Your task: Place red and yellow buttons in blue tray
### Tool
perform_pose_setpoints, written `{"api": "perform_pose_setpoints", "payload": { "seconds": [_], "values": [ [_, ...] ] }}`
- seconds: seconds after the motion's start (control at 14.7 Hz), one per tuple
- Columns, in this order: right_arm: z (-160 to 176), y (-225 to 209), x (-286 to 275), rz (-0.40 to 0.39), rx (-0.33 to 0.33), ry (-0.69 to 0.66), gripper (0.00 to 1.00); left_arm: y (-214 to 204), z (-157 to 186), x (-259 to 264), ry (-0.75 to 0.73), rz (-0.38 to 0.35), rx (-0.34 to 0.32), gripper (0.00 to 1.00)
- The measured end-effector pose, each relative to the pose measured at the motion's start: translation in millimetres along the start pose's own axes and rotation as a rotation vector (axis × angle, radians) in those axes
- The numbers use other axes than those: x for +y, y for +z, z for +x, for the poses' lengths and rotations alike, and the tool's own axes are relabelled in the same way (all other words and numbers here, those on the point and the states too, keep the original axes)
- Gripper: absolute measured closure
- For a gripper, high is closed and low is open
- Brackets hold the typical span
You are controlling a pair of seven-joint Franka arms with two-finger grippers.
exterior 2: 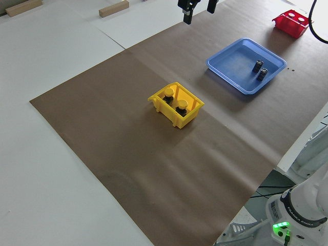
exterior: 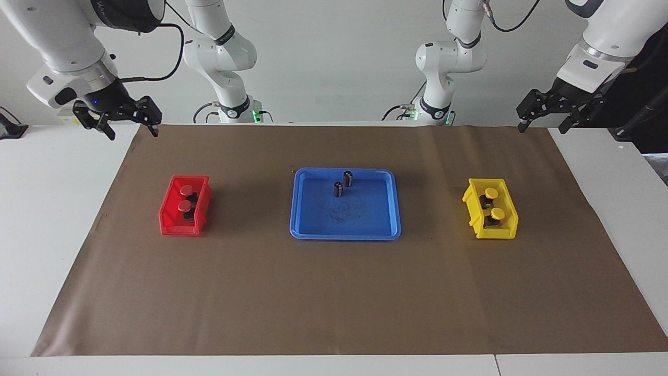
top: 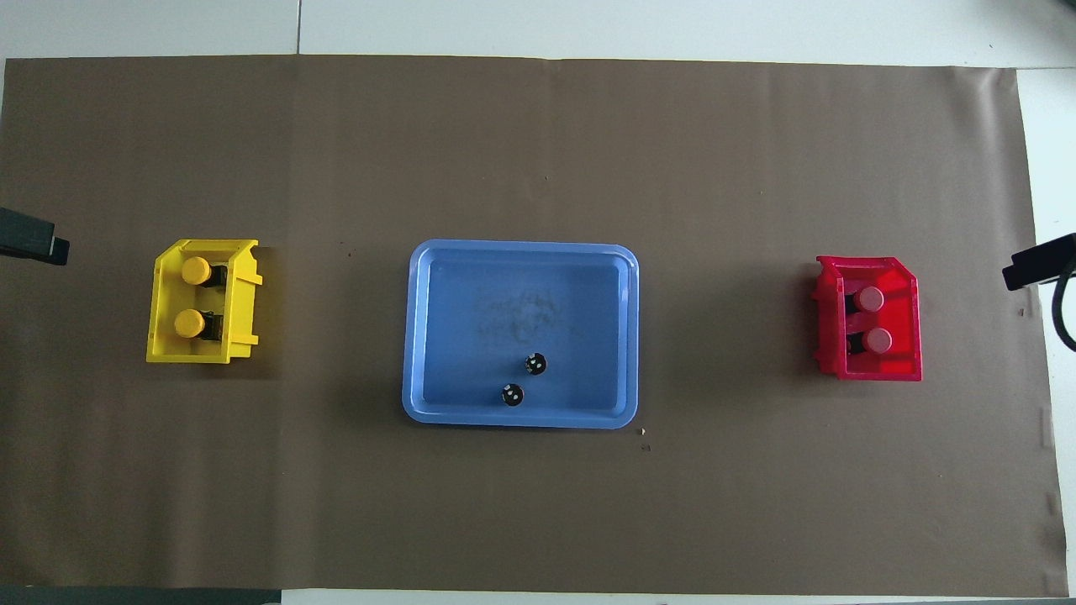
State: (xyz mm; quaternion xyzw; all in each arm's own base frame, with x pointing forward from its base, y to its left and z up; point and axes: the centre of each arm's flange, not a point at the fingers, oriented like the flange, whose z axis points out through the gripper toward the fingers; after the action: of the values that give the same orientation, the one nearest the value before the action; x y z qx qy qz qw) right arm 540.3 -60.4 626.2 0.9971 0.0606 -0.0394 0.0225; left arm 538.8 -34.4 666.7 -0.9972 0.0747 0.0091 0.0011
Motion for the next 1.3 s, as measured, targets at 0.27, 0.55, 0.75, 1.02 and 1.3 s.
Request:
{"api": "perform_pose_setpoints", "payload": {
  "seconds": [0.27, 0.55, 0.75, 1.02, 1.3],
  "values": [
    [19.0, 45.4, -16.1, -0.011, 0.060, -0.037, 0.12, 0.0, 0.0, 0.0, 0.000, 0.000, 0.000, 0.00],
    [33.1, 112.4, -21.4, 0.013, 0.095, -0.038, 0.25, 0.0, 0.0, 0.0, 0.000, 0.000, 0.000, 0.00],
    [47.1, 168.0, -20.6, 0.028, 0.120, -0.024, 0.27, 0.0, 0.0, 0.0, 0.000, 0.000, 0.000, 0.00],
    [41.9, 233.8, -13.5, 0.029, 0.120, 0.000, 0.31, 0.0, 0.0, 0.0, 0.000, 0.000, 0.000, 0.00],
    [34.4, 248.0, -14.3, 0.029, 0.128, 0.004, 0.31, 0.0, 0.0, 0.0, 0.000, 0.000, 0.000, 0.00]
  ]
}}
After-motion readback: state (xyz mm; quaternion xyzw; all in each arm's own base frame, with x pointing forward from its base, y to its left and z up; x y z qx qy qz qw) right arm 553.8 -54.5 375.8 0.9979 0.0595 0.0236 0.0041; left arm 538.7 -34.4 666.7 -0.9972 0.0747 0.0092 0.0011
